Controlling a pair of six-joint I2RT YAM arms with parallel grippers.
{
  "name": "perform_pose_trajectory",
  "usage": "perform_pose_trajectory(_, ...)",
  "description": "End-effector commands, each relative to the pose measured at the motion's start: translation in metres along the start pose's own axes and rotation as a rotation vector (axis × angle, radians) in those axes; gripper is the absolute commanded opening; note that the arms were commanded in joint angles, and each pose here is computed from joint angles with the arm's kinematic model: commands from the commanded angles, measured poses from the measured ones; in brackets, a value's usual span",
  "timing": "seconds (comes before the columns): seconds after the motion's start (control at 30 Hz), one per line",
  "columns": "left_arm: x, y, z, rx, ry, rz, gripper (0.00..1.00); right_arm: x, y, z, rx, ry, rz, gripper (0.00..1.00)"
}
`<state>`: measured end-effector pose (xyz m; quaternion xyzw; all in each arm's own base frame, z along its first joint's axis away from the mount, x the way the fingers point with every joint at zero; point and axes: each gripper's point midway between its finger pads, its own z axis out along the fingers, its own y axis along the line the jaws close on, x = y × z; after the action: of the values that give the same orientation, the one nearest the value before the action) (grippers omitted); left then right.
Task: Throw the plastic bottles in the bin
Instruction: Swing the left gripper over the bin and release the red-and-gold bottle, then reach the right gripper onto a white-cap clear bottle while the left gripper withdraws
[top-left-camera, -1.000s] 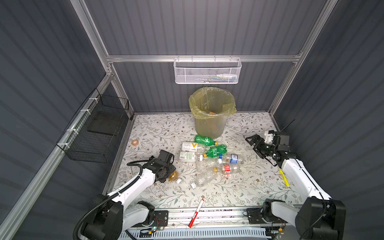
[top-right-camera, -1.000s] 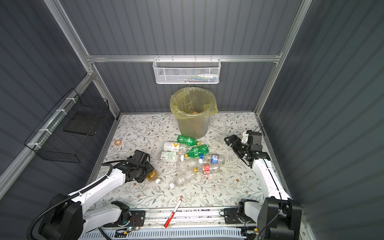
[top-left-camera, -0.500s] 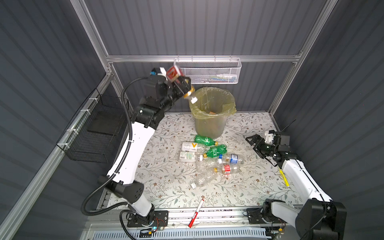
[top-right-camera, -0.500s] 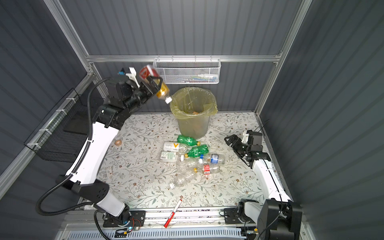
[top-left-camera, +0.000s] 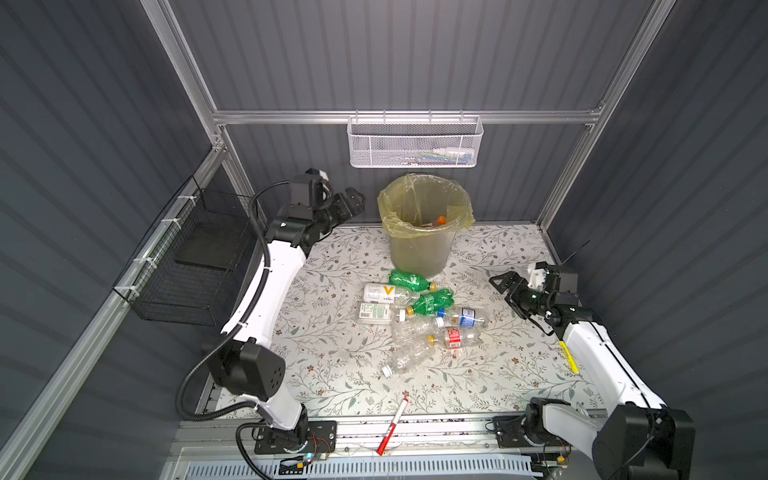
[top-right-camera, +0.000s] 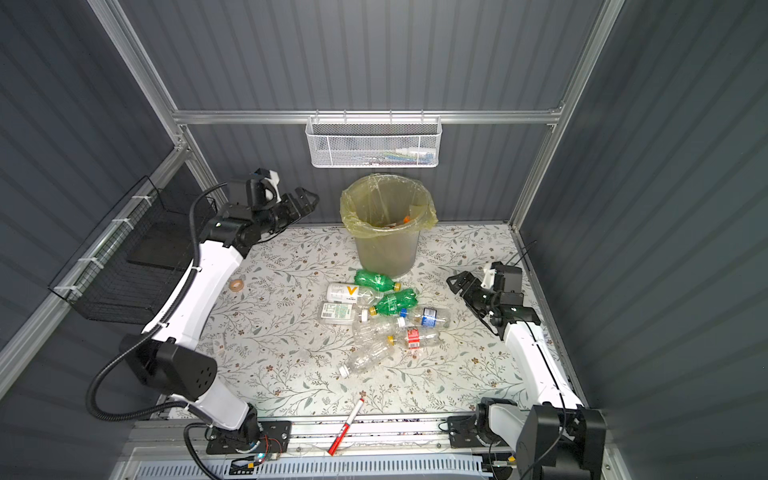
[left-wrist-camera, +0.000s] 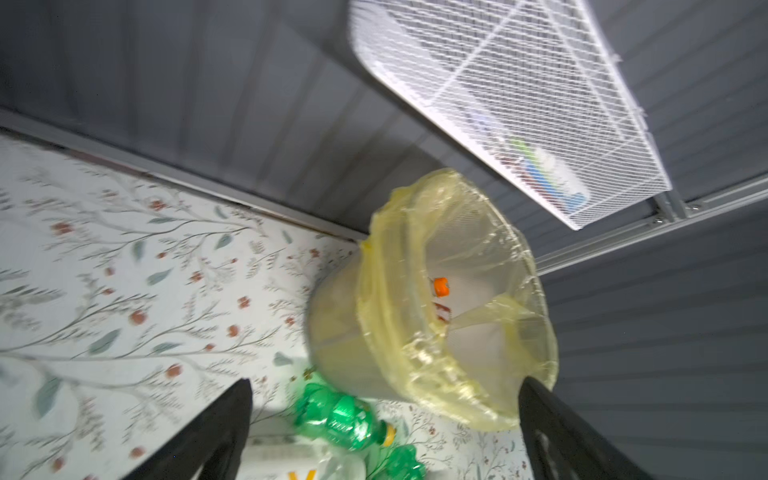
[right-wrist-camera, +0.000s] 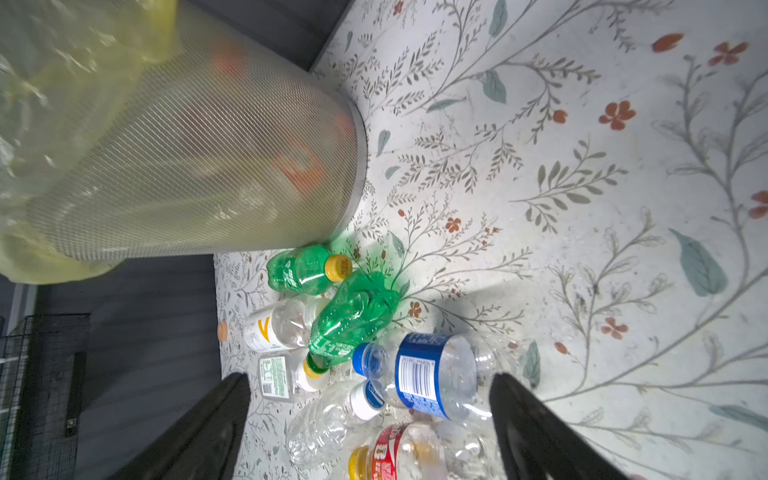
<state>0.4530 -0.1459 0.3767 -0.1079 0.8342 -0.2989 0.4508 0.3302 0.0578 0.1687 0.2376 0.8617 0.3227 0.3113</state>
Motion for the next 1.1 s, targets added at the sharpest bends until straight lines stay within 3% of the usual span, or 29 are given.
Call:
perform_pose_trajectory(0.0, -0.024, -0.008, -0.064, 0.014, -0.144, 0.103, 1.00, 0.008, -0.001, 0.003, 0.084, 0.038, -0.115, 0.93)
perform_pose_trajectory(0.1, 0.001, 0.031, -0.066, -0.063, -0.102, 0.080, 1.00, 0.029, -0.014, 0.004, 0.156, 0.124, -0.158, 0.93)
perform_pose_trajectory(0.23, 0.065, 0.084, -0.049, -0.155, 0.038, 0.033, 1.00, 0.055, -0.024, 0.001, 0.251, 0.211, -0.280, 0.92)
perform_pose_trajectory(0.4, 0.110, 0.119, -0.036, -0.188, 0.101, -0.016, 1.00, 0.101, 0.006, -0.002, 0.193, 0.363, -0.501, 0.91)
perform_pose_trajectory(0.6, 0.138, 0.143, -0.021, -0.213, 0.168, -0.021, 1.00, 0.153, 0.056, -0.012, 0.074, 0.479, -0.863, 0.91)
perform_pose_trajectory(0.7, 0.145, 0.148, -0.019, -0.214, 0.180, -0.009, 1.00, 0.186, 0.071, -0.012, 0.023, 0.542, -1.107, 0.91)
perform_pose_trajectory(0.77, 0.149, 0.158, -0.020, -0.252, 0.193, 0.019, 1.00, 0.211, 0.073, -0.009, -0.008, 0.612, -1.280, 0.91)
perform_pose_trajectory(0.9, 0.159, 0.171, -0.025, -0.293, 0.229, 0.030, 1.00, 0.238, 0.072, 0.002, -0.015, 0.724, -1.492, 0.91)
perform_pose_trajectory(1.07, 0.169, 0.179, -0.034, -0.306, 0.235, 0.024, 1.00, 0.256, 0.073, 0.025, 0.024, 0.752, -1.749, 0.92)
